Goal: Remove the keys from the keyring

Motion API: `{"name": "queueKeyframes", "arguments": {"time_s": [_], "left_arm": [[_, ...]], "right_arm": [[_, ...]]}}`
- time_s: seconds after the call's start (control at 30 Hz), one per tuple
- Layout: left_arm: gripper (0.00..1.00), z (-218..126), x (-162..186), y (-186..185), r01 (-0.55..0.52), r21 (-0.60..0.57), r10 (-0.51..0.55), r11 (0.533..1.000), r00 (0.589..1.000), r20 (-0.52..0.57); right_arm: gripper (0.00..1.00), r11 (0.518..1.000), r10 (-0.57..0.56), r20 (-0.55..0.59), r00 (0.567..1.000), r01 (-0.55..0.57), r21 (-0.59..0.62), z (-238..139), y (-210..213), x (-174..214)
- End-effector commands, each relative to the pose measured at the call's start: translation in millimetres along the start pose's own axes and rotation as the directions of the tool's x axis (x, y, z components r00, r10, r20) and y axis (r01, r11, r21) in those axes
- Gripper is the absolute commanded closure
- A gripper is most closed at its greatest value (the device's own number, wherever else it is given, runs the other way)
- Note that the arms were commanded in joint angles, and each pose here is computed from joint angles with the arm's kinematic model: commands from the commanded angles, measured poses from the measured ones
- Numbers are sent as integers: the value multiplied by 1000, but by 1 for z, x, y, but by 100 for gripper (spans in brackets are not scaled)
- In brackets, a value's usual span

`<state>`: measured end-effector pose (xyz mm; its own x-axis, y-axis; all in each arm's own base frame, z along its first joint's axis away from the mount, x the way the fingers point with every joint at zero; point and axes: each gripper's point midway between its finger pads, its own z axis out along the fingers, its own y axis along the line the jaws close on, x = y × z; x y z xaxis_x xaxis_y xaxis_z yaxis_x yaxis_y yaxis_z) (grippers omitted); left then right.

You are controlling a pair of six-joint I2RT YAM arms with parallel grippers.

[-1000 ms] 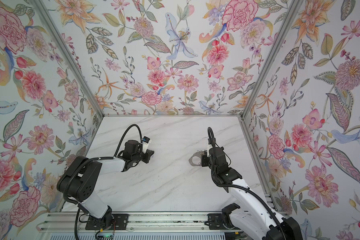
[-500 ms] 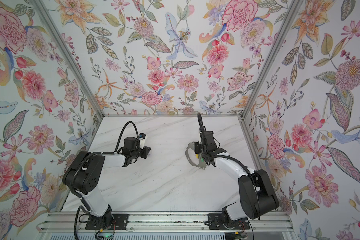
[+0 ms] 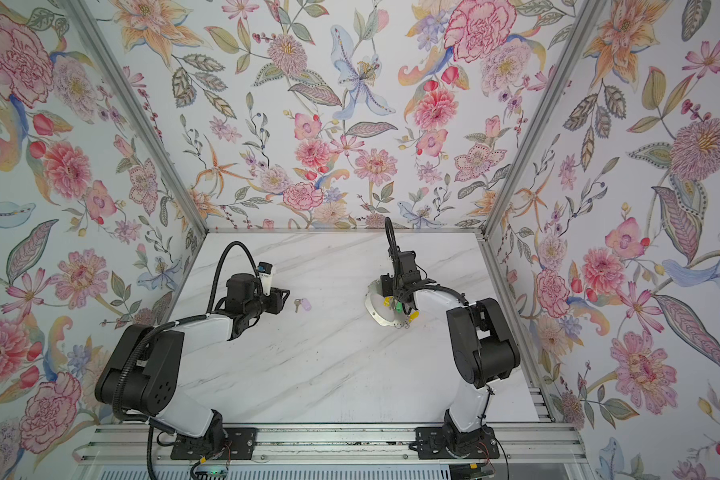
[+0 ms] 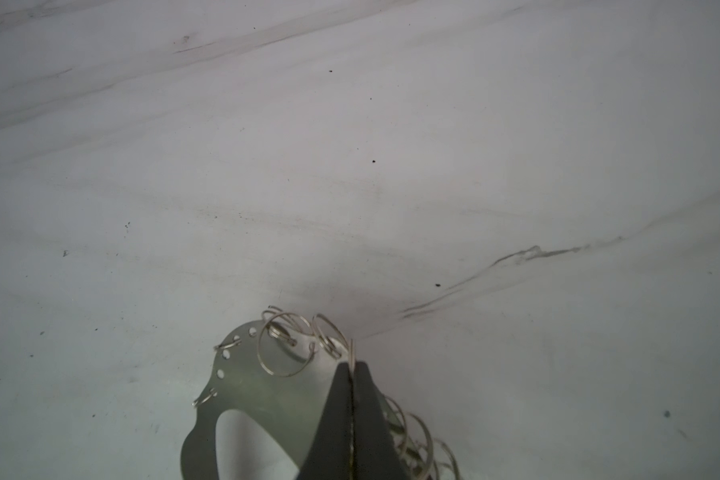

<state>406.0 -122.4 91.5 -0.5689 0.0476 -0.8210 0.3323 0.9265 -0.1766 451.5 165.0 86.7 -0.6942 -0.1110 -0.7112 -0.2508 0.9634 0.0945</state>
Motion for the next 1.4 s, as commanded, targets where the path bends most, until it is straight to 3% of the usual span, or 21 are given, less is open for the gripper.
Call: {"name": "queueKeyframes", "arguments": {"time_s": [0.0,0.23,0.5,0.77,0.83,1.0,1.07,1.13,1.27,1.37], "left_arm": [[48,-14,-1,12,2,-59,-1,998,1000,19],[43,-41,-15,29,14,-157,4,987,993,119],[32,-90,-31,52,-1,-340,99,940,957,271],[7,-143,-31,86,61,-580,206,812,901,383],[2,-149,-28,93,77,-614,218,785,894,391],[1,-155,-21,105,115,-659,236,744,876,420],[1,-153,-24,105,113,-653,253,749,862,439],[1,-148,-13,106,92,-655,263,750,867,423],[1,-153,-12,104,82,-664,311,743,836,452],[1,-152,-14,107,80,-664,316,744,833,455]], "right_arm": [[88,1000,-10,19,1000,10,-11,2,-4,-15],[66,999,-36,25,999,37,-13,-6,-5,-21],[60,996,-76,126,989,69,56,-54,-15,-34],[53,978,-111,347,931,40,206,-128,-41,-37],[45,970,-107,426,898,-1,245,-148,-50,-38],[21,908,-127,557,821,-129,398,-174,-94,-25],[19,872,-128,587,799,-191,450,-178,-115,-18],[17,849,-127,575,808,-212,484,-171,-131,-8],[16,782,-145,534,833,-233,577,-160,-154,8],[12,782,-195,514,836,-183,596,-151,-150,10]]}}
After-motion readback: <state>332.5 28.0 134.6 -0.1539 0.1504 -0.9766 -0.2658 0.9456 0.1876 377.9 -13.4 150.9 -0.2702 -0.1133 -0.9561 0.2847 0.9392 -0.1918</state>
